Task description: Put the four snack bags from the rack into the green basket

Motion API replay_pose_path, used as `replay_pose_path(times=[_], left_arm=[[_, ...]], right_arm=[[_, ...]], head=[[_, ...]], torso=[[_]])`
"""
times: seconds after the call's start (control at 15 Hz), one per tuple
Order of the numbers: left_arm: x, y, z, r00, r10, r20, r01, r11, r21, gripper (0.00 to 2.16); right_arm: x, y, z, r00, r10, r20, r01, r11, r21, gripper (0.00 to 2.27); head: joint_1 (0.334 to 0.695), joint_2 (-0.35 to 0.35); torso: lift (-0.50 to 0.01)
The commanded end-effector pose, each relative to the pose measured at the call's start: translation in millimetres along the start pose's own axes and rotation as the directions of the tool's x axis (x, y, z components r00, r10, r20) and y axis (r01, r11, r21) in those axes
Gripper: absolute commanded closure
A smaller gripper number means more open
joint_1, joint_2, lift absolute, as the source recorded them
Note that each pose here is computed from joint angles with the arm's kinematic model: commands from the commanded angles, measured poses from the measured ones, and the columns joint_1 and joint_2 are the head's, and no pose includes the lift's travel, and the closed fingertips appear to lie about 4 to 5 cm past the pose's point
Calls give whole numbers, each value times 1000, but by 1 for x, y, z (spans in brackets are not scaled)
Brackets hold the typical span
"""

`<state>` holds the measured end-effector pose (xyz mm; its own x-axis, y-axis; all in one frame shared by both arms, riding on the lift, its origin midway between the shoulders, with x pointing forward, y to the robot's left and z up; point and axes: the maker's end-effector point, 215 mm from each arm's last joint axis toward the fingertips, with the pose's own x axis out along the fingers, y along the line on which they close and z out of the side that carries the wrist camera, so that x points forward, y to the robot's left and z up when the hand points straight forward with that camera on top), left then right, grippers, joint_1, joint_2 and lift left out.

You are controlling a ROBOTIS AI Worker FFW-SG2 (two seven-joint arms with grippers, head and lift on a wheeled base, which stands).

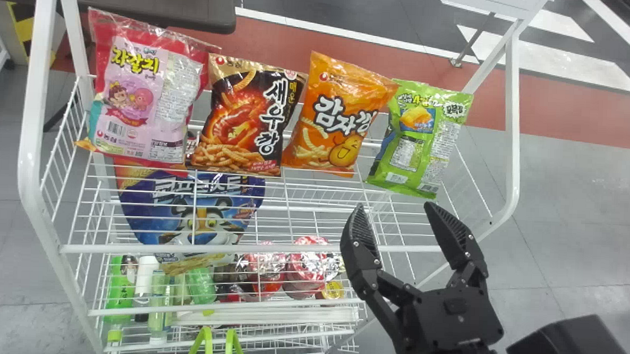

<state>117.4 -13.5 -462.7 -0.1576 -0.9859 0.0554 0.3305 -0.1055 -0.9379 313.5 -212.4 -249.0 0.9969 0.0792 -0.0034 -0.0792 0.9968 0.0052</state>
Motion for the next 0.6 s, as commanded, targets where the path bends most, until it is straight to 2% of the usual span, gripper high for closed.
replay_pose_path(times=[0.0,0.53], left_arm=[[0,0,-1,1000,-1,0,1,1000,-2,2020],[4,0,-5,1000,2,-16,-2,1000,-2,2020]], right_arm=[[0,1,-3,1000,0,-4,0,1000,3,130],[-1,0,-1,1000,-7,15,7,1000,-1,130]], head=[[695,-350],[695,-350]], torso=[[-6],[-6]])
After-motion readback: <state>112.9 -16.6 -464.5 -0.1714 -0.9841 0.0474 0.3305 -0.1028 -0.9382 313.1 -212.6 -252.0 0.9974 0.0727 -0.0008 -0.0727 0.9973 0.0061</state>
